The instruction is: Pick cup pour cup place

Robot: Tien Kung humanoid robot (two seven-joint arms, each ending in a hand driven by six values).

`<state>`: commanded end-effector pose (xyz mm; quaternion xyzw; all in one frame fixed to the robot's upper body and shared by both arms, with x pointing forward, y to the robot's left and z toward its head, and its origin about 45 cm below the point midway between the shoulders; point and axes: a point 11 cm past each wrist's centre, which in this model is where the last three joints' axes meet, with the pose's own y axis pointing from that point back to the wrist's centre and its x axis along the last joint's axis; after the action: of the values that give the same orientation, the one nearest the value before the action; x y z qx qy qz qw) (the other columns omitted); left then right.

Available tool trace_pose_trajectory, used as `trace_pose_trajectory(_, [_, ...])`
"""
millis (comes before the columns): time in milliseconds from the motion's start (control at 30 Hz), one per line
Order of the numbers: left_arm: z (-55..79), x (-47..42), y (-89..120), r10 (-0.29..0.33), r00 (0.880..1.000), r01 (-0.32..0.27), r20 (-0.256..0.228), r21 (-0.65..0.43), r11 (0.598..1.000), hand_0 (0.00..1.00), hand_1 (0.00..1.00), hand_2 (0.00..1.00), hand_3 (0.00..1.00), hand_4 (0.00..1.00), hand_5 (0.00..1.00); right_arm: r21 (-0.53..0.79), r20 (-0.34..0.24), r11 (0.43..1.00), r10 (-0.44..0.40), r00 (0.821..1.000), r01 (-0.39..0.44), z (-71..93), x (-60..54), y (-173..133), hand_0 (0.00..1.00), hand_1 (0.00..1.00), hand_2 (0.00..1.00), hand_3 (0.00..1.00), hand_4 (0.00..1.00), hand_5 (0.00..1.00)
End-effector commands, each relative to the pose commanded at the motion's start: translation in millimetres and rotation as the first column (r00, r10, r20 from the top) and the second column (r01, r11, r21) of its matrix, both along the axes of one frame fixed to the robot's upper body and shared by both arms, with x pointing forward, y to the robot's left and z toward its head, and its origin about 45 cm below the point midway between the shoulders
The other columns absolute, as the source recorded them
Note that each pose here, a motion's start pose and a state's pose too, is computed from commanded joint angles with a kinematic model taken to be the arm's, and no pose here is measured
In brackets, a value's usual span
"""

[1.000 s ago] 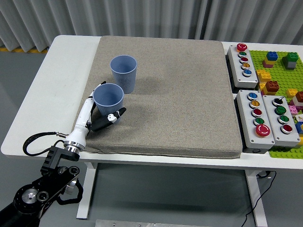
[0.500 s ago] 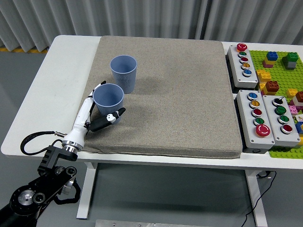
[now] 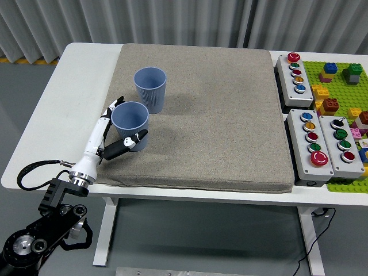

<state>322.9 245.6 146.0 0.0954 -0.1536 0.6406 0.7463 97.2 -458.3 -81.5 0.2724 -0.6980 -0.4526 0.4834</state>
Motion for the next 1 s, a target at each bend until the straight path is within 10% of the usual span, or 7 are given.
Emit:
trace_pose_trajectory(433, [43.9, 5.7, 6.9, 0.063, 0.992, -0.047, 0.113, -0.143, 0.989, 0.901, 0.934, 0.998, 0.998, 0.998, 0.578, 0.002, -0.005, 1.000, 0.003, 1.000, -0.003, -0.3, -1.1, 0.2, 0.644, 0.601, 0.508, 0.578, 0.002, 0.002])
trace_pose_trajectory(467, [45.8, 6.3, 8.1, 0.073, 0.991, -0.054, 0.114, -0.166, 0.985, 0.875, 0.891, 0.998, 0.998, 0.895, 0.998, 0.002, -0.005, 1.000, 0.003, 1.000, -0.003, -0.4, -1.2, 0.3, 0.644, 0.600, 0.508, 0.578, 0.002, 0.002])
trace_pose_trajectory(533, [55.0, 8.7, 12.3, 0.112, 0.984, -0.077, 0.135, -0.243, 0.967, 0.875, 0.891, 0.998, 0.998, 0.895, 0.998, 0.002, -0.004, 1.000, 0.004, 1.000, -0.004, -0.3, -0.6, 0.4, 0.644, 0.600, 0.508, 0.578, 0.002, 0.002])
trace_pose_trajectory(733, [70.0, 15.2, 25.5, 0.190, 0.973, -0.103, 0.134, -0.484, 0.869, 0.867, 0.880, 0.970, 0.998, 0.849, 0.998, 0.004, -0.001, 1.000, 0.003, 1.000, -0.003, -0.2, 1.2, 1.1, 0.644, 0.601, 0.508, 0.578, 0.002, 0.002])
trace_pose_trajectory(1000, [58.3, 20.3, 36.8, 0.184, 0.983, -0.131, -0.007, -0.730, 0.671, 0.877, 0.885, 0.965, 0.993, 0.827, 0.998, 0.004, 0.000, 1.000, 0.004, 1.000, -0.004, -0.1, 2.1, 1.4, 0.644, 0.601, 0.508, 0.578, 0.002, 0.002])
